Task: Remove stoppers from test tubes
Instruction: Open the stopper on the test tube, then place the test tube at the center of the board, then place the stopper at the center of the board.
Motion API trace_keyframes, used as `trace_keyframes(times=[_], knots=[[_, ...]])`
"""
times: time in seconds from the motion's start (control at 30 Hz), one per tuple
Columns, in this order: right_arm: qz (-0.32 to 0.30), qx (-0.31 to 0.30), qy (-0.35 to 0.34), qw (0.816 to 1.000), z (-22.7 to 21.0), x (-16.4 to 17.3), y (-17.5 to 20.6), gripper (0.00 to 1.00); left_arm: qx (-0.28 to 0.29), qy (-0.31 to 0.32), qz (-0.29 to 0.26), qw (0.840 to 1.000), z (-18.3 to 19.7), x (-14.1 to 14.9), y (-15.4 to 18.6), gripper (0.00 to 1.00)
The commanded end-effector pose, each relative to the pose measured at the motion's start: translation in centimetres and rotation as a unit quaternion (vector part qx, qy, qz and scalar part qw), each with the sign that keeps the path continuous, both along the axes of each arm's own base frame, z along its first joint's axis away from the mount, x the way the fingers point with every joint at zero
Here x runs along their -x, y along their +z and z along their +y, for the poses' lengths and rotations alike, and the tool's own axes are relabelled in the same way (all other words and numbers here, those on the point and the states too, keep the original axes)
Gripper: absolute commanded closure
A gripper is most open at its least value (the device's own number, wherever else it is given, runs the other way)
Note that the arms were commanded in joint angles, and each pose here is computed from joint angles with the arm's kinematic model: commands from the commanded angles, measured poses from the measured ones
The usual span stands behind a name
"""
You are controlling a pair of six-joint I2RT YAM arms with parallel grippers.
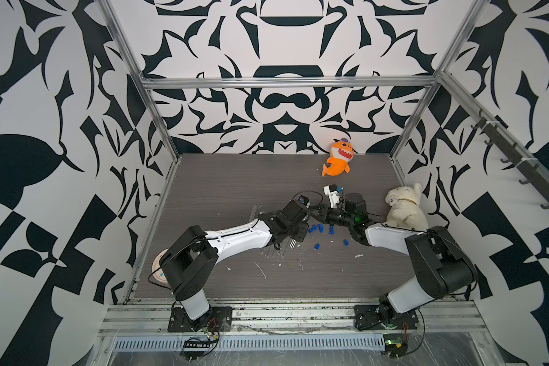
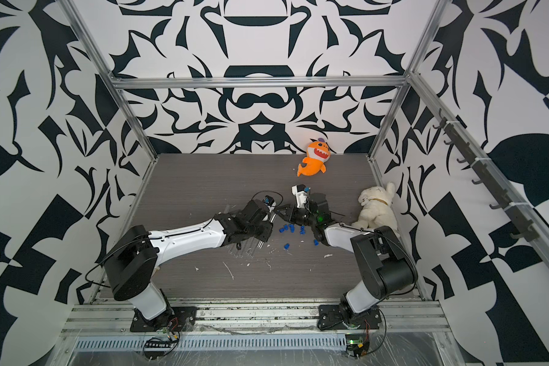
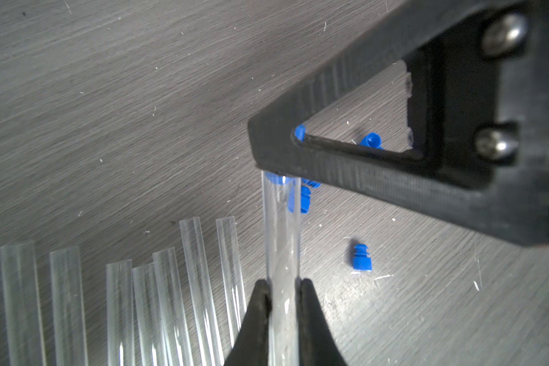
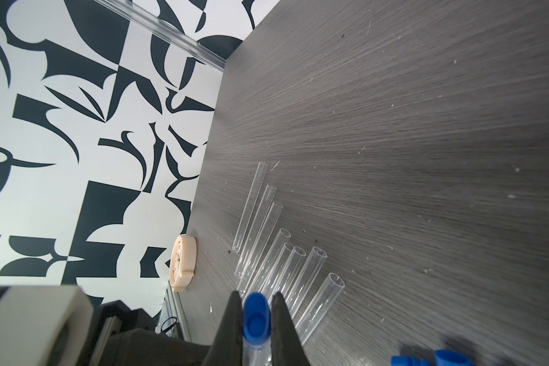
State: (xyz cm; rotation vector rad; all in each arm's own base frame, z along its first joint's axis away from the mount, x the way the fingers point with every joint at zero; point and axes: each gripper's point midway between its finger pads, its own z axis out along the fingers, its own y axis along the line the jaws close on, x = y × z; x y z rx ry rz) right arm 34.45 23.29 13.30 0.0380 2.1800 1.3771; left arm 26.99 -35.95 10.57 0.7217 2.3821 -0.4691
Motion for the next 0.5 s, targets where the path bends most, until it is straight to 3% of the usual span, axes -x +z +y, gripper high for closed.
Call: trace_keyframes(times=[0.0, 0.27, 0.47], knots=[[-0.095, -0.037, -0.028, 0.994, -0.4, -2.9, 6.7, 1.00, -0.037, -0.038, 0.053, 0.997, 0.9, 3.0, -2.9, 1.00], [-0.094, 0.065, -0.073, 0.991, -2.7, -2.9, 5.5, 0.99, -0.046, -0.036, 0.051, 0.997, 1.1, 2.9, -3.1, 1.00], [-0.064, 0.096, -0.089, 0.989, -3.7, -3.0, 3.5, 1.00, -0.039, -0.038, 0.053, 0.997, 0.8, 2.9, -2.8, 1.00]])
